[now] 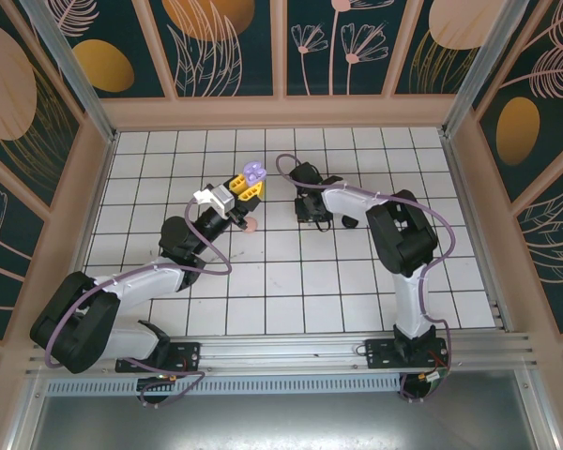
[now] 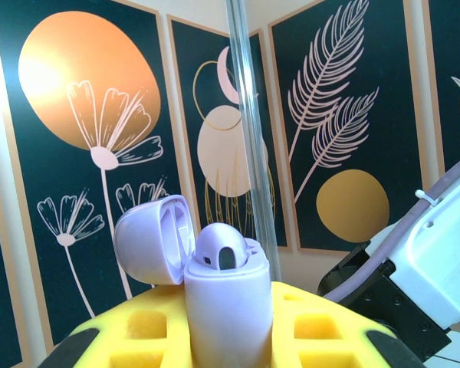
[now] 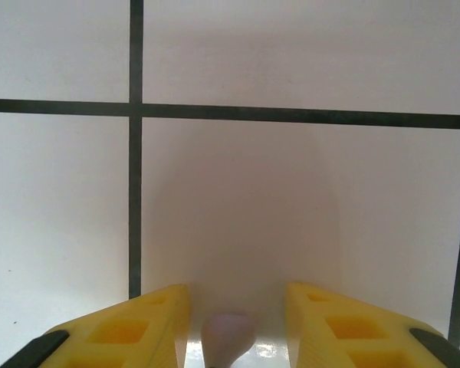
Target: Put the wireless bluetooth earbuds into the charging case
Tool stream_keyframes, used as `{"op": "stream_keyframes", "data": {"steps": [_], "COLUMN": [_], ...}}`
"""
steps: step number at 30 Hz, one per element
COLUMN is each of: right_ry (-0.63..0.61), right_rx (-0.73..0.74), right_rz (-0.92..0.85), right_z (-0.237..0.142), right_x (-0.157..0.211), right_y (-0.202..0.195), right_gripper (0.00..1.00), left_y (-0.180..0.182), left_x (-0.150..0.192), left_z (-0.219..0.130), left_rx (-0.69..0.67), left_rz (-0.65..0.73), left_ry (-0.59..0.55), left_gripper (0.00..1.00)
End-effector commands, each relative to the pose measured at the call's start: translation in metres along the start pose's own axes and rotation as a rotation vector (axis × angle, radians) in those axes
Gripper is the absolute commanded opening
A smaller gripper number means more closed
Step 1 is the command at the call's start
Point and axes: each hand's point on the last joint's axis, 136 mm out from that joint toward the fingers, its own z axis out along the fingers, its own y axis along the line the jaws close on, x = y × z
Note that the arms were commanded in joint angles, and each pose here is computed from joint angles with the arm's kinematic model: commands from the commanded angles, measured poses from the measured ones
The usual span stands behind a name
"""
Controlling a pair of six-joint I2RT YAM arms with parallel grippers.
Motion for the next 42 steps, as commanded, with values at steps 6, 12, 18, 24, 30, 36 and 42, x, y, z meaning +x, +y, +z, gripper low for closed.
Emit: {"op": "stream_keyframes", "data": {"steps": [6, 12, 18, 24, 30, 36, 42], "right_ry": [0.043, 0.043, 0.039, 0.006, -0.079, -0.182, -0.316], "right_rx": [0.025, 0.015, -0.029, -0.064, -0.100, -0.150, -0.214], "right_rz": [-0.015, -0.012, 0.023, 0.058, 0.086, 0.100, 0.098], "right_z": [0.013, 0.013, 0.008, -0.005, -0.038, -0.088, -0.152], "right_x": [0.013, 0.016, 0.015, 0.007, -0.012, -0.037, -0.066], "right_y": [0.004, 0.008, 0.010, 0.008, 0.006, 0.008, 0.012], "right_gripper": [0.33, 0.29, 0.25, 0.21, 0.21, 0.21, 0.20], "left_y": [0.000, 0.000, 0.000, -0.001, -0.003, -0.009, -0.016], "left_x": [-0.009, -0.008, -0.010, -0.011, -0.012, -0.013, -0.013], "left_z": [0.001, 0.001, 0.001, 0.001, 0.002, 0.005, 0.007], "left_rx": [-0.007, -0.005, -0.006, 0.001, 0.014, 0.054, 0.098], "left_rz": [-0.003, -0.003, -0.002, -0.001, 0.004, 0.018, 0.042], "left_ry": [-0.025, -0.023, -0.023, -0.023, -0.017, -0.010, -0.009], "left_gripper": [0.00, 0.00, 0.00, 0.00, 0.00, 0.00, 0.00]}}
